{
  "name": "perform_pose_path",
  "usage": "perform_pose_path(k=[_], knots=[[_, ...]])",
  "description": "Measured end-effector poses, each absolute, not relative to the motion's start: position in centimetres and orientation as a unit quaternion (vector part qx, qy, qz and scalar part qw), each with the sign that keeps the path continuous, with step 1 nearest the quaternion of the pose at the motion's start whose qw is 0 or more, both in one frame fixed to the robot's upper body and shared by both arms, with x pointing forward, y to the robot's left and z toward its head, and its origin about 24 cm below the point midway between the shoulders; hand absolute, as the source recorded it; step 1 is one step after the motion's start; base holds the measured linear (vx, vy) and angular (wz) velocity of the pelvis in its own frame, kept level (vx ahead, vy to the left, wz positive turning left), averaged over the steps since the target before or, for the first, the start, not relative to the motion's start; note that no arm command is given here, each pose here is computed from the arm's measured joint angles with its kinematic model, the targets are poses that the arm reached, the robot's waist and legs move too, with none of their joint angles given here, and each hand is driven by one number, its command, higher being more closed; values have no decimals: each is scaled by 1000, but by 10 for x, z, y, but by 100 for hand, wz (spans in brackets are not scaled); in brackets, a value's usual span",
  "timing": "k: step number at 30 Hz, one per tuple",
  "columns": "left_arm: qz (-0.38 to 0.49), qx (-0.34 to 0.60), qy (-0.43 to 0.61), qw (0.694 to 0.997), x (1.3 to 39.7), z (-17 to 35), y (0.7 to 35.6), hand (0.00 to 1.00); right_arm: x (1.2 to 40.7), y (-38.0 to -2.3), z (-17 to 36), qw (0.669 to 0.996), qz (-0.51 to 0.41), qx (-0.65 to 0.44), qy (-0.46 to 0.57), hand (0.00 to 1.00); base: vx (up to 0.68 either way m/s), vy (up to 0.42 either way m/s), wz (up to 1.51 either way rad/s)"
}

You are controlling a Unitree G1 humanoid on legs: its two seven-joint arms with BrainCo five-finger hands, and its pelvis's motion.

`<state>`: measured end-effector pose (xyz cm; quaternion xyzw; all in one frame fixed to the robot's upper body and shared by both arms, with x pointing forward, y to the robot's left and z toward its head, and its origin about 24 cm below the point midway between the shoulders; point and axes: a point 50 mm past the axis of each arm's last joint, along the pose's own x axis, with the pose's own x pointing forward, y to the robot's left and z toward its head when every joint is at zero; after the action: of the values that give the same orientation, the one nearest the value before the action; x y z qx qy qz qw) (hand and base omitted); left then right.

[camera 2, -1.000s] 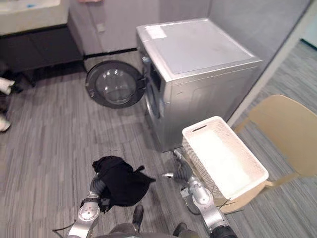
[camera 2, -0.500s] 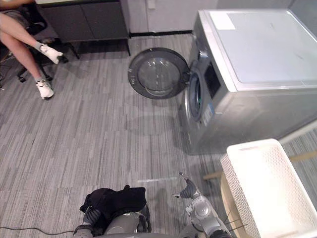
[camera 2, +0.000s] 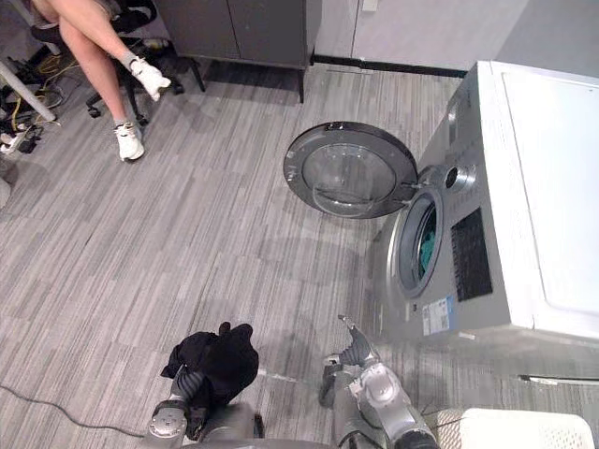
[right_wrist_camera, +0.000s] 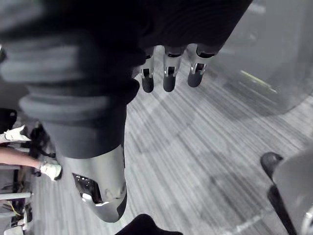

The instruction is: Pick up the laundry basket with both hands and put the clothes into the washing machine.

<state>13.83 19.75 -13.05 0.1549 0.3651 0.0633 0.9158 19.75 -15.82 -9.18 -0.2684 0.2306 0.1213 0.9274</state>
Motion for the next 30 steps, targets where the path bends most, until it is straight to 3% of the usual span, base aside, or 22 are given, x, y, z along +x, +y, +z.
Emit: perform_pose_path(k=[6, 12, 15, 23, 30], knots=[[38, 149, 324, 933, 166, -120, 182, 100, 205, -160, -87, 937, 89, -257, 221, 0, 382, -27, -64], [12, 143, 325, 935, 167, -122, 164, 100, 204, -159, -90, 937, 80, -248, 230, 0, 371, 334, -120], [5, 163, 316, 935, 173, -119, 170, 100, 192, -151, -97, 938, 78, -231, 246, 0, 215, 346, -92], [8, 181, 298, 937, 177, -111, 181, 100, 207, -133, -89, 941, 110, -237, 217, 0, 112, 192, -159], [1, 183, 273, 944, 186, -101, 183, 100, 186, -152, -104, 932, 81, -234, 264, 0, 64, -61, -79]])
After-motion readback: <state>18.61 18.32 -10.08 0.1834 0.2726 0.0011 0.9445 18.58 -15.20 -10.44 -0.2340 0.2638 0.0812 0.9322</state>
